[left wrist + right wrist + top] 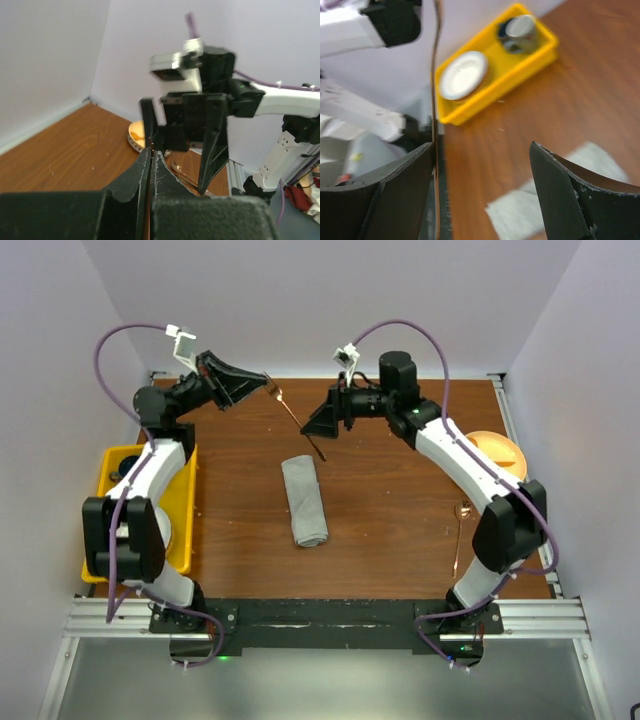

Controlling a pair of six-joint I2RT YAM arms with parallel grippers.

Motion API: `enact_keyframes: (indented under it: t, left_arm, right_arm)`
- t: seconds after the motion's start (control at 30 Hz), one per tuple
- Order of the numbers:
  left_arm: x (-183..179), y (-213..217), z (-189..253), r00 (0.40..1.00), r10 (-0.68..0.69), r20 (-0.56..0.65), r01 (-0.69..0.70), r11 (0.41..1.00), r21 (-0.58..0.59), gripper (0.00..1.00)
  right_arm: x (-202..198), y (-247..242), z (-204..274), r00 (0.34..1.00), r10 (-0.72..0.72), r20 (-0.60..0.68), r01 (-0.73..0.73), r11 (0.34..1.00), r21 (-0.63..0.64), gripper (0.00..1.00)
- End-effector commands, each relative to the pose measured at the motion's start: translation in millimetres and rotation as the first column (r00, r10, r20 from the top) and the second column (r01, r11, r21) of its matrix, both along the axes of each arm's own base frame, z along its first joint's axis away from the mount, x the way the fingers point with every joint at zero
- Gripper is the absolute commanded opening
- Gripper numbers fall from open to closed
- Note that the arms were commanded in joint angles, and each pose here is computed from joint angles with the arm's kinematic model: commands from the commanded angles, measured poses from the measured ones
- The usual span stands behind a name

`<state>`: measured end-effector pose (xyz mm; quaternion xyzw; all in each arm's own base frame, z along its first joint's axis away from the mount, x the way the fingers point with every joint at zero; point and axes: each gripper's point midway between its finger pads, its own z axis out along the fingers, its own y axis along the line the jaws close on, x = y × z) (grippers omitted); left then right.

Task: Fold the napkin into a case and place the utensils inside
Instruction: Pass from the right arm to the left, then insert the fork into the folded napkin.

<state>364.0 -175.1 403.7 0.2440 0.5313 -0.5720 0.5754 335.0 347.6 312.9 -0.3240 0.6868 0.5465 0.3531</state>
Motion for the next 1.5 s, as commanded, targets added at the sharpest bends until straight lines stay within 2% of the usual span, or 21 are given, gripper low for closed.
enact_keyframes:
  t: [0.0,0.1,0.13,0.17,0.2,0.23,0.3,0.43,0.53,0.57,0.8,1.13,1.2,1.47]
  left_arm:
    - [24,-1,-38,0.991,-0.051,-0.121,0.060,0.995,0.074,0.00]
    - [48,10,-66,0.979,-0.023,-0.202,0.045,0.994,0.102,0.00]
    - [55,10,-76,0.983,-0.009,-0.181,0.034,0.990,0.135,0.00]
    - [61,11,-85,0.974,-0.001,-0.228,0.036,0.988,0.150,0.00]
    - [70,13,-97,0.979,0.019,-0.202,0.018,0.983,0.182,0.00]
    - [75,14,-112,0.963,0.032,-0.268,0.021,0.981,0.194,0.00]
    - [88,15,-128,0.959,0.044,-0.279,0.019,0.976,0.218,0.00]
    - [103,18,-162,0.947,0.053,-0.318,0.035,0.964,0.264,0.00]
    - [112,20,-192,0.916,0.063,-0.395,0.064,0.951,0.302,0.00]
    - [117,21,-192,0.920,0.070,-0.385,0.059,0.948,0.313,0.00]
    - [129,23,-246,0.881,0.092,-0.465,0.097,0.925,0.367,0.00]
    - [119,20,-286,0.841,0.087,-0.533,0.163,0.900,0.404,0.00]
    - [112,8,-290,0.845,0.062,-0.532,0.193,0.892,0.410,0.00]
    - [106,-4,-301,0.849,0.024,-0.528,0.228,0.884,0.407,0.00]
  right_arm:
    - [3,-48,-23,0.943,-0.090,0.321,0.167,0.961,-0.221,0.76]
    - [-13,-60,-57,0.924,-0.001,0.383,0.132,0.939,-0.317,0.65]
    - [-17,-66,-63,0.916,0.010,0.402,0.144,0.925,-0.351,0.63]
    - [-22,-69,-78,0.906,0.054,0.420,0.126,0.913,-0.389,0.61]
    - [-28,-71,-85,0.905,0.078,0.417,0.111,0.904,-0.412,0.59]
    - [-31,-72,-87,0.894,0.103,0.436,0.104,0.899,-0.425,0.55]
    - [-45,-66,-99,0.888,0.157,0.432,0.063,0.890,-0.452,0.50]
    - [-65,-51,-123,0.813,0.295,0.503,0.018,0.849,-0.527,0.44]
    - [-75,-39,-135,0.775,0.337,0.535,0.004,0.844,-0.537,0.36]
    - [-81,-34,-144,0.766,0.359,0.533,-0.010,0.836,-0.549,0.35]
    - [-105,-10,-179,0.660,0.504,0.557,-0.097,0.792,-0.602,0.30]
    - [-123,-4,-230,0.533,0.639,0.554,-0.185,0.727,-0.661,0.22]
    - [-125,-4,-235,0.505,0.656,0.561,-0.196,0.720,-0.666,0.21]
    - [-128,-4,-257,0.482,0.692,0.538,-0.228,0.692,-0.685,0.19]
